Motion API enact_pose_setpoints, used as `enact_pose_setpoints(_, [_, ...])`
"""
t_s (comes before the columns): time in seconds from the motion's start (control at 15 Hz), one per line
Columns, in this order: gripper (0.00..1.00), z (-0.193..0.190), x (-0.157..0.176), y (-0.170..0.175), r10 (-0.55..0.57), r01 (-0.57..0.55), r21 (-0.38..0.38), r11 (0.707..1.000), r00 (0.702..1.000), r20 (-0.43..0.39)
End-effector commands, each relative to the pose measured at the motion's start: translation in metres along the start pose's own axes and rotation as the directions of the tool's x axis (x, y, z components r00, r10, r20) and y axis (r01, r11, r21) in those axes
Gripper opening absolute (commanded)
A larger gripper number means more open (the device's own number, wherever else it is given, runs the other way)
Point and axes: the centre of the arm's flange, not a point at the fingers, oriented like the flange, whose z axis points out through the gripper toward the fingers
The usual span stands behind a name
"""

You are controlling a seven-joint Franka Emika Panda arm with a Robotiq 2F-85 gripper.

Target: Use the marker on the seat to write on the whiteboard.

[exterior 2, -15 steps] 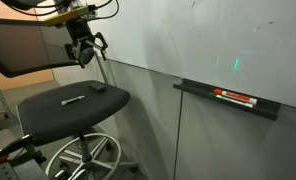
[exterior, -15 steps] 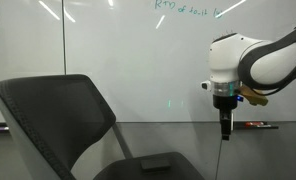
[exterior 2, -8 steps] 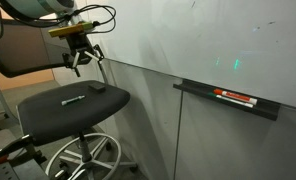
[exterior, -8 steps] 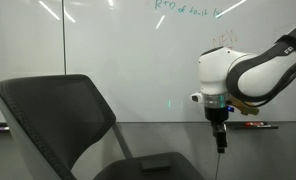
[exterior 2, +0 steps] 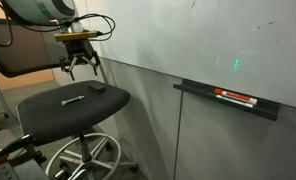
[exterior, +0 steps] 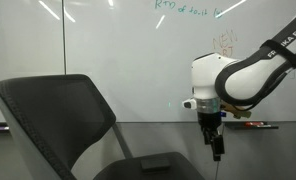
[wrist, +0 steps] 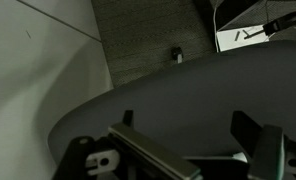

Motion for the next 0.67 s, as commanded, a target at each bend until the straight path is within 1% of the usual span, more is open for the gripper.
enact_pose_setpoints(0.0, [1.00, -0.007, 0.018, 0.006, -0.052, 0.052, -0.008, 0.999, 0.998, -0.026])
enact_pose_setpoints(0.33, [1.00, -0.010, 0.028, 0.004, -0.059, 0.058, -0.022, 0.998, 0.997, -0.043])
enact_pose_setpoints(0.6, [1.00, -0.017, 0.023, 0.007, -0.046, 0.045, -0.014, 0.999, 0.997, -0.060])
